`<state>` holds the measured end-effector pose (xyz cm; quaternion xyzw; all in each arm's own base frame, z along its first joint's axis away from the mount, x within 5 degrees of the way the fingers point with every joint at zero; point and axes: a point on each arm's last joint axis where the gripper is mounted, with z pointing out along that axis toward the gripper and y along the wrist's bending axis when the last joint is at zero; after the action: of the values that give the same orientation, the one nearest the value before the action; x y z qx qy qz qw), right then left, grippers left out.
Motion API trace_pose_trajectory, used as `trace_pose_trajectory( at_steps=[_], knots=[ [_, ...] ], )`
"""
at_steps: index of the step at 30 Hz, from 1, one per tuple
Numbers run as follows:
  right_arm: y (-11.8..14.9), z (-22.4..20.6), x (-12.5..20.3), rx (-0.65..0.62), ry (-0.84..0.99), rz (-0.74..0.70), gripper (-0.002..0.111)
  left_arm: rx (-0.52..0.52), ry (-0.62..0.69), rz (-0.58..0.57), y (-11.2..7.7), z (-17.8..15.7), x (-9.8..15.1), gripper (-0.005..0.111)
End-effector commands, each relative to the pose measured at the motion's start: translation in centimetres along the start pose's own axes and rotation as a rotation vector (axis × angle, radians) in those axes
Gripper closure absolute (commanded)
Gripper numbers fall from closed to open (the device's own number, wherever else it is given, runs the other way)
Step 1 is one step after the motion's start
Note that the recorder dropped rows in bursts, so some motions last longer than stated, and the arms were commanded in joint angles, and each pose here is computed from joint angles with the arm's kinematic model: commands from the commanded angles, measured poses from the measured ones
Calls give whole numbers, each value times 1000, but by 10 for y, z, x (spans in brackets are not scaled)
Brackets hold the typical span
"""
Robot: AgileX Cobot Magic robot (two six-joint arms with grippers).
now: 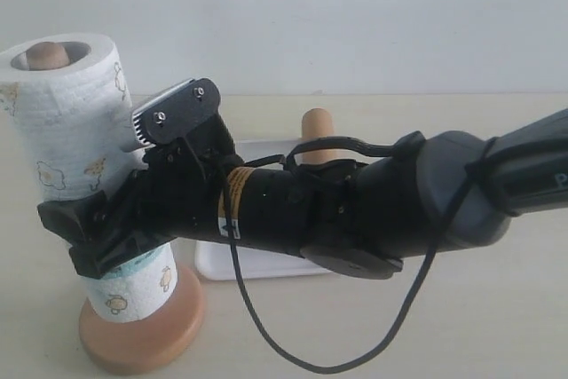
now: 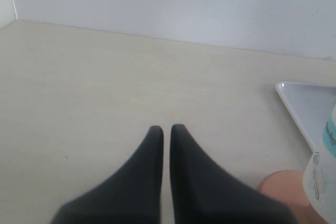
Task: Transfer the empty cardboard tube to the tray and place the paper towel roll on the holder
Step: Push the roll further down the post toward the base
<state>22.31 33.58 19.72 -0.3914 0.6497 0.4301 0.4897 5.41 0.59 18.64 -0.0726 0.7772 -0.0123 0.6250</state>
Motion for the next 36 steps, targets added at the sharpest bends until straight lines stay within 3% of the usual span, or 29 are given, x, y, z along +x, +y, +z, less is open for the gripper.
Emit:
trace_pose_trajectory(
  at_steps=[1, 36],
  knots=[
    [1, -1, -6, -11, -45, 1, 108, -2, 2, -1, 0, 0, 1, 103],
    [-2, -10, 10, 43, -27, -15, 108, -2, 2, -1, 0, 0, 1, 103]
  ],
)
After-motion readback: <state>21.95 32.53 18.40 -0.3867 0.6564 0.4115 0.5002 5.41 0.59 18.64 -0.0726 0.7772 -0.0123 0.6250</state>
